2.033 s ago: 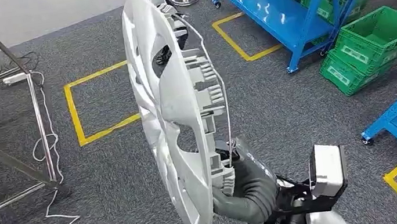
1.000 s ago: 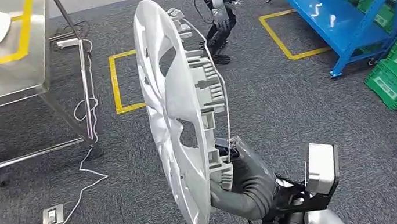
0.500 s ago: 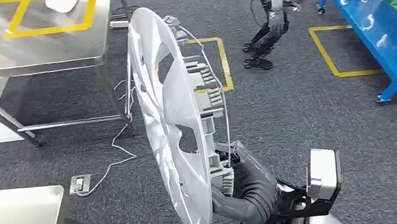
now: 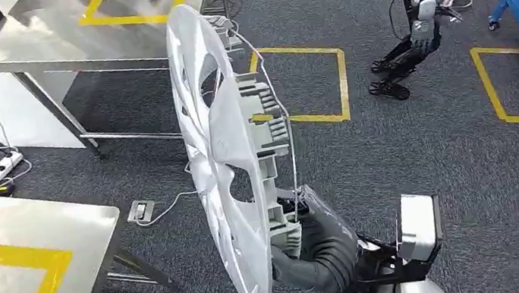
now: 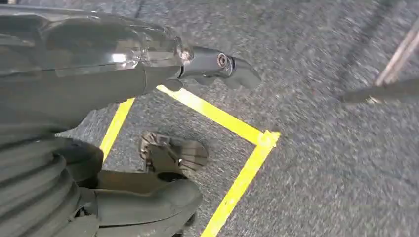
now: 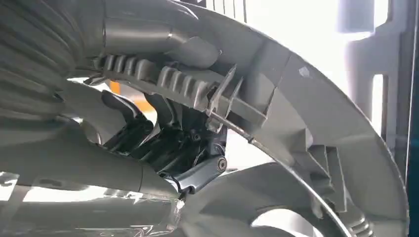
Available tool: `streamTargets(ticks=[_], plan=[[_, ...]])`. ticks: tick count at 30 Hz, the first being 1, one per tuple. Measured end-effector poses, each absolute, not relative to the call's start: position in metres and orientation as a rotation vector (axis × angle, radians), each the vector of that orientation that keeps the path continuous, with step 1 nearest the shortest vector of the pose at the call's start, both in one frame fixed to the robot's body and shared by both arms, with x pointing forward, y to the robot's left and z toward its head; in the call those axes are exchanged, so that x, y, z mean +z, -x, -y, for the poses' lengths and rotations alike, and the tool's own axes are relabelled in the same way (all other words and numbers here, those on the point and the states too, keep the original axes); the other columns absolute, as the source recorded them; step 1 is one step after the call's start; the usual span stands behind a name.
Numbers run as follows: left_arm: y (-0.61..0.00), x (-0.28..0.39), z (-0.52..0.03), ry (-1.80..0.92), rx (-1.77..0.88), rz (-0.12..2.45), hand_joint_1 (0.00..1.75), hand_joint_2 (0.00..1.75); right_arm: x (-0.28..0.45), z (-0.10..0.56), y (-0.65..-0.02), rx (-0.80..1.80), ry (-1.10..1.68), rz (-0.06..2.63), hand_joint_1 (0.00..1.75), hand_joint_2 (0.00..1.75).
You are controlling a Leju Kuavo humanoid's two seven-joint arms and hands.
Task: Take the parts from the cabinet and place them on the table.
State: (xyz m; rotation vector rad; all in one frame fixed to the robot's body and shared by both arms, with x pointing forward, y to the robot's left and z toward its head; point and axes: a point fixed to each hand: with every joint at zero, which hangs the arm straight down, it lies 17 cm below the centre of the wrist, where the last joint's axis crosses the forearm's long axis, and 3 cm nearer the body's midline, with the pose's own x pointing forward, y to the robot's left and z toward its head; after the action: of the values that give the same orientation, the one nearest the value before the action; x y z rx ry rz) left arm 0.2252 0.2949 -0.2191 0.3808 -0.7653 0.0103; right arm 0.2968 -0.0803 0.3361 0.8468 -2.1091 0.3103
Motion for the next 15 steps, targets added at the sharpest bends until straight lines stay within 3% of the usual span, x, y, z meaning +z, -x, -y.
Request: streamTargets(ticks=[15], plan=[[-0.2242, -0.2209, -0.3032, -0.393, 0.008, 0.746, 0.00, 1.75, 0.3308, 0.0797, -0.2916, 0.299, -0.873, 2.098, 1.75, 1.75]])
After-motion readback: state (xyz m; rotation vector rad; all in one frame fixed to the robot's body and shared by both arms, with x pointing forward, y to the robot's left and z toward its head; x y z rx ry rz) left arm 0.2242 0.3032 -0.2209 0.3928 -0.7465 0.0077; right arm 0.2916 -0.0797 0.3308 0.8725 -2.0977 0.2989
